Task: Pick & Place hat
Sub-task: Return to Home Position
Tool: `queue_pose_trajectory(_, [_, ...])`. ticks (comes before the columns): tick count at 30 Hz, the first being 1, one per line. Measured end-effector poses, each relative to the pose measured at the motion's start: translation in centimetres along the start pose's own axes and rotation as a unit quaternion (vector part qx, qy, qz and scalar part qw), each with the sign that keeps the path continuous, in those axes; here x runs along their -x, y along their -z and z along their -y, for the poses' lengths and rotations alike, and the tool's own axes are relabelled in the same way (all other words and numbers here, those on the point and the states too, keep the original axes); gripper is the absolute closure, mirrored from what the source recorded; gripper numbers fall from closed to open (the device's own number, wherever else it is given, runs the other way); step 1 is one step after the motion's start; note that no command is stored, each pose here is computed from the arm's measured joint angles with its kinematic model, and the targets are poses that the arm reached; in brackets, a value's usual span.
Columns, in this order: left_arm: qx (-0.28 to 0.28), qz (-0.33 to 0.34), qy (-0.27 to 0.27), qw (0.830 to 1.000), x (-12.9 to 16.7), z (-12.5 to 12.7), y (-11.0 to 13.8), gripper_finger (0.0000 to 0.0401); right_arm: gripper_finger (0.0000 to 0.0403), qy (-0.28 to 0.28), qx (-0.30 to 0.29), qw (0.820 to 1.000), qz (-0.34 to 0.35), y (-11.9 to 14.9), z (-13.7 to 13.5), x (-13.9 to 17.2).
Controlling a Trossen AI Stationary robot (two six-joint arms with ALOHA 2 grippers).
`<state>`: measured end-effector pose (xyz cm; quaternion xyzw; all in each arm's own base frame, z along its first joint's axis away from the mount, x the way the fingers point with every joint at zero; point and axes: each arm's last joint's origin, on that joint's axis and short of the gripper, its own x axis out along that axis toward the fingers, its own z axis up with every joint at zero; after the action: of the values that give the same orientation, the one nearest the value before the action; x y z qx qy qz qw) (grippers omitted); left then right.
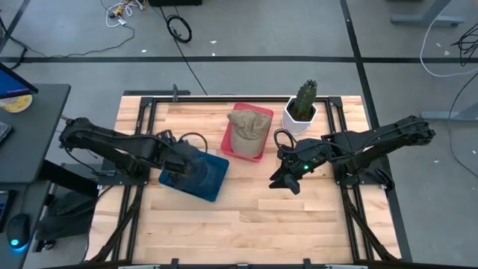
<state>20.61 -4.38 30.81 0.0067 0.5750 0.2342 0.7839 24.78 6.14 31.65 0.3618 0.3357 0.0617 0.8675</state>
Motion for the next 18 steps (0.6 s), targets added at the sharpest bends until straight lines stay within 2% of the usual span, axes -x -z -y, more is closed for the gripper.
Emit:
queue_pose_trajectory(4, [0.077,0.037,0.038,0.996,2.2,-1.2,0.1,0.0094,0.0193,0.002,-0.003,1.000,-0.002,0.0,0.0,0.0])
queue_pose_trajectory(7, [0.118,0.100,0.063,0.986,3.9,-2.2,0.4,0.0094,0.0194,0.004,-0.004,1.000,-0.004,0.1,0.1,0.0])
queue_pose_trajectory(10, [0.135,0.200,0.085,0.967,5.6,-2.8,0.8,0.0094,0.0205,0.017,-0.013,1.000,-0.013,0.4,0.3,0.7])
queue_pose_trajectory(13, [0.145,0.293,0.107,0.939,6.5,-2.9,1.2,0.0094,0.0231,0.041,-0.023,0.999,-0.020,0.9,0.6,1.8])
queue_pose_trajectory(18, [0.143,0.367,0.146,0.907,5.0,-1.8,2.0,0.0103,0.0300,0.038,-0.023,0.999,0.006,1.1,0.3,4.2])
